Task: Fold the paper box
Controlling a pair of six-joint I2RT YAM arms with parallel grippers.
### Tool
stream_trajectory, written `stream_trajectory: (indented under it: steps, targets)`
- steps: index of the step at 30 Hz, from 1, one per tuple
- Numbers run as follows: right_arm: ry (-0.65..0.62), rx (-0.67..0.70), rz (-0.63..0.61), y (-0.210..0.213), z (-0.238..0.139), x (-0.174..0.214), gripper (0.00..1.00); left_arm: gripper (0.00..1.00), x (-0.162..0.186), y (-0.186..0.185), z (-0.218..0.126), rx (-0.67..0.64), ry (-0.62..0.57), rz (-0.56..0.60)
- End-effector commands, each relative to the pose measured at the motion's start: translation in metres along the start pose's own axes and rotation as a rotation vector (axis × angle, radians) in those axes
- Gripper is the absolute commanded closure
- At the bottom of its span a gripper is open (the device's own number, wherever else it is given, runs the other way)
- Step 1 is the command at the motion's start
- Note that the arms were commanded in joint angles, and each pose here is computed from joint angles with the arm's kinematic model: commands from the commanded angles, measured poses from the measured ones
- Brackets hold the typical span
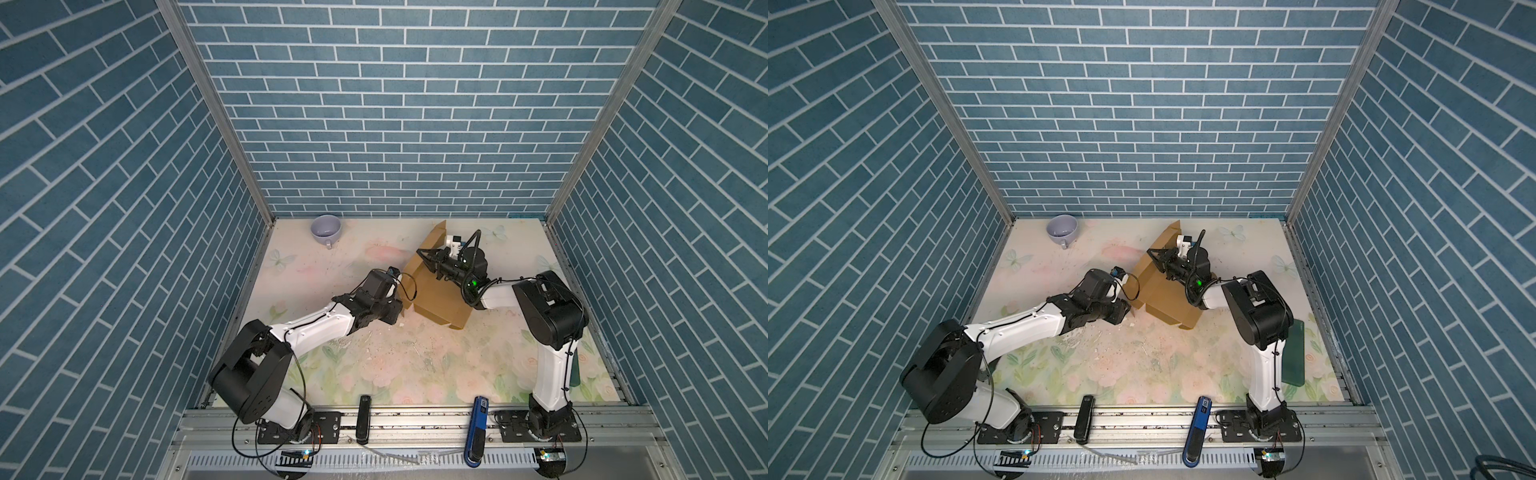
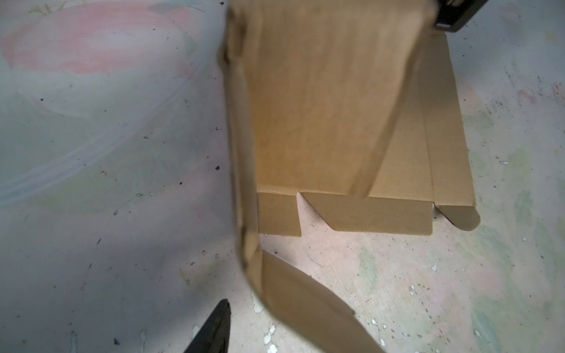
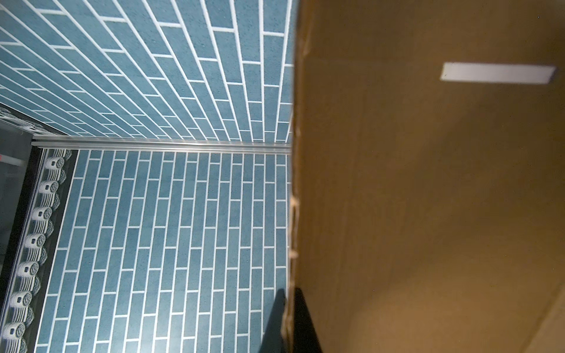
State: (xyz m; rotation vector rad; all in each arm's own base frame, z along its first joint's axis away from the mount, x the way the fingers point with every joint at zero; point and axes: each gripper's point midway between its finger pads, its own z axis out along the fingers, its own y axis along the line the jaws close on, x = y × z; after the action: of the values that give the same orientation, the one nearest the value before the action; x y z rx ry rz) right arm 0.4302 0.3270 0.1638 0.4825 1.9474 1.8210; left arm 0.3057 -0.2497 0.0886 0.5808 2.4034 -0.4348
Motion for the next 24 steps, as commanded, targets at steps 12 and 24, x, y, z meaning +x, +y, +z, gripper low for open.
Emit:
stream_trajectory:
  steps: [12,24]
  targets:
    - [-0.007,0.007,0.001,-0.004,-0.006,0.001,1.0,0.52,-0.024,-0.026,0.013,0.068,-0.059,0.036]
    - [-0.005,0.014,0.005,-0.006,-0.008,0.003,1.0,0.54,-0.028,-0.027,-0.001,0.072,-0.084,0.026]
